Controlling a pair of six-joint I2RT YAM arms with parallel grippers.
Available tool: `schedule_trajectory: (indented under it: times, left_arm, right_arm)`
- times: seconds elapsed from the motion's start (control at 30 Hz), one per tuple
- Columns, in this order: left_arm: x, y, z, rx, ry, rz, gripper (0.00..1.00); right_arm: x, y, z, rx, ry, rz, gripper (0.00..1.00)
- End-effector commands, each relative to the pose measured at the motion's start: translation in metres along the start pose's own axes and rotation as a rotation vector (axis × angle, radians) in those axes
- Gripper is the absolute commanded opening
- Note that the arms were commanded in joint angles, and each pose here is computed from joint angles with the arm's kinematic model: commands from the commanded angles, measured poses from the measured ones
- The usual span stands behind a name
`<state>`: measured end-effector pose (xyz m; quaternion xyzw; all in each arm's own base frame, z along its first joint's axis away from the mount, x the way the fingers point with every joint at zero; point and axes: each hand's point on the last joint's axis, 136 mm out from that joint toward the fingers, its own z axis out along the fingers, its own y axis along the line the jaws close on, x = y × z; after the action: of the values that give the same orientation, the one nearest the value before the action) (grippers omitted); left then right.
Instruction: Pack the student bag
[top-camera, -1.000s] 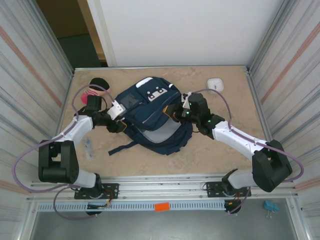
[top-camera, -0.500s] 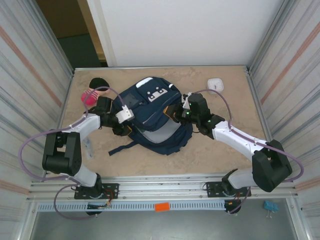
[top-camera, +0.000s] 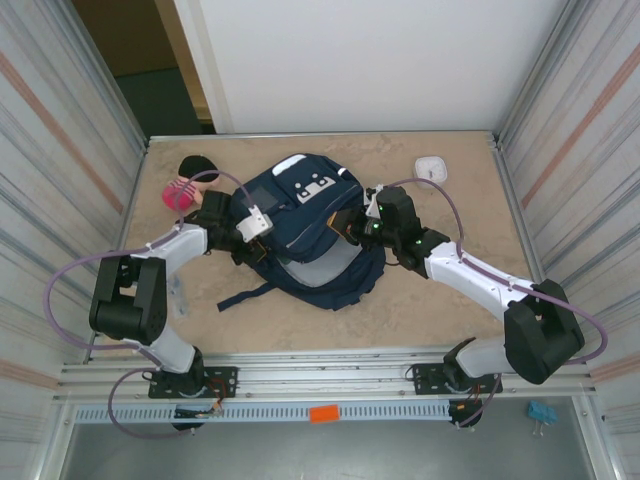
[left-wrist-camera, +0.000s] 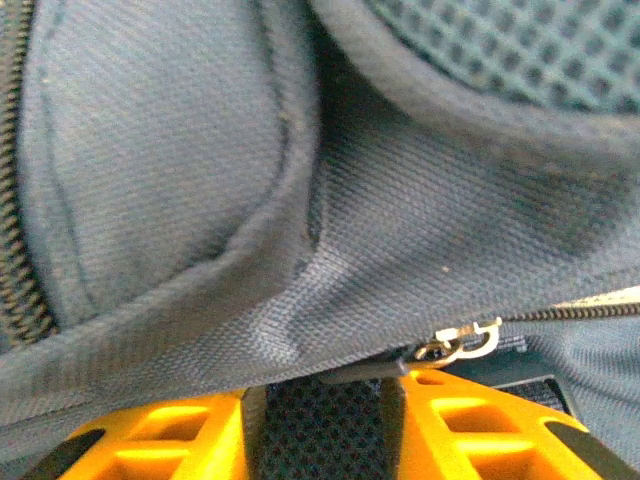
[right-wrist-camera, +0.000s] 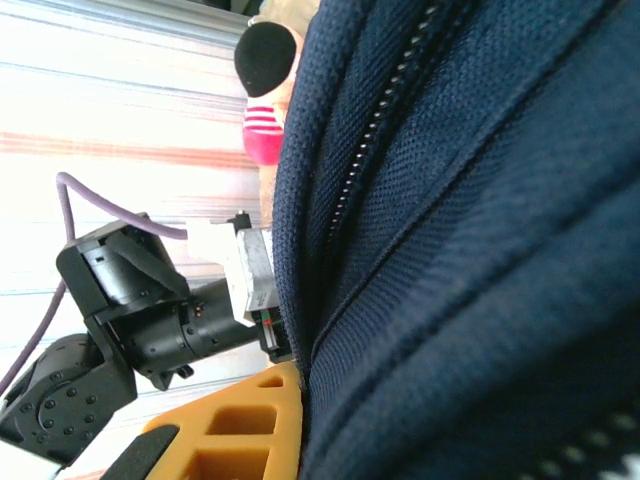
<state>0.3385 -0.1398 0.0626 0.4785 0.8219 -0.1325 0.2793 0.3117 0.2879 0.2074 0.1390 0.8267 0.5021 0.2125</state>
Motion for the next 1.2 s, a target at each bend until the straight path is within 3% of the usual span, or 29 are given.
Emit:
schedule_trajectory:
  times: [0.0, 0.07, 0.13, 0.27, 0.37, 0.63, 1.0, 1.17]
  left_arm:
    - [-0.020, -0.007, -0.003, 0.033, -0.086, 0.003, 0.29]
    - [-0.020, -0.013, -0.006, 0.041, -0.100, 0.007, 0.21]
    - [-0.019, -0.016, -0.008, 0.047, -0.107, 0.007, 0.19]
    - [-0.014, -0.020, -0.008, 0.044, -0.100, 0.009, 0.35]
    - [-0.013, -0.021, -0.007, 0.052, -0.091, 0.009, 0.36]
    - [-0.017, -0.042, -0.011, 0.123, -0.079, 0.018, 0.03]
    - [-0.014, -0.078, -0.030, 0.236, -0.054, -0.133, 0.00]
    - [-0.007, -0.063, -0.035, 0.162, -0.048, -0.199, 0.00]
  right_arm:
    - [-0.012, 0.029, -0.009, -0.084, -0.039, -0.063, 0.10]
    - [-0.012, 0.028, -0.008, -0.083, -0.039, -0.061, 0.10]
    - [-0.012, 0.028, -0.009, -0.084, -0.039, -0.061, 0.10]
    - [-0.012, 0.026, -0.008, -0.083, -0.039, -0.060, 0.10]
    - [-0.011, 0.026, -0.009, -0.084, -0.039, -0.059, 0.10]
    - [-0.010, 0.017, -0.009, -0.068, -0.048, -0.050, 0.10]
    - [-0.006, -0.002, 0.002, -0.041, -0.035, -0.020, 0.10]
    - [-0.006, -0.002, 0.001, -0.046, -0.036, -0.020, 0.09]
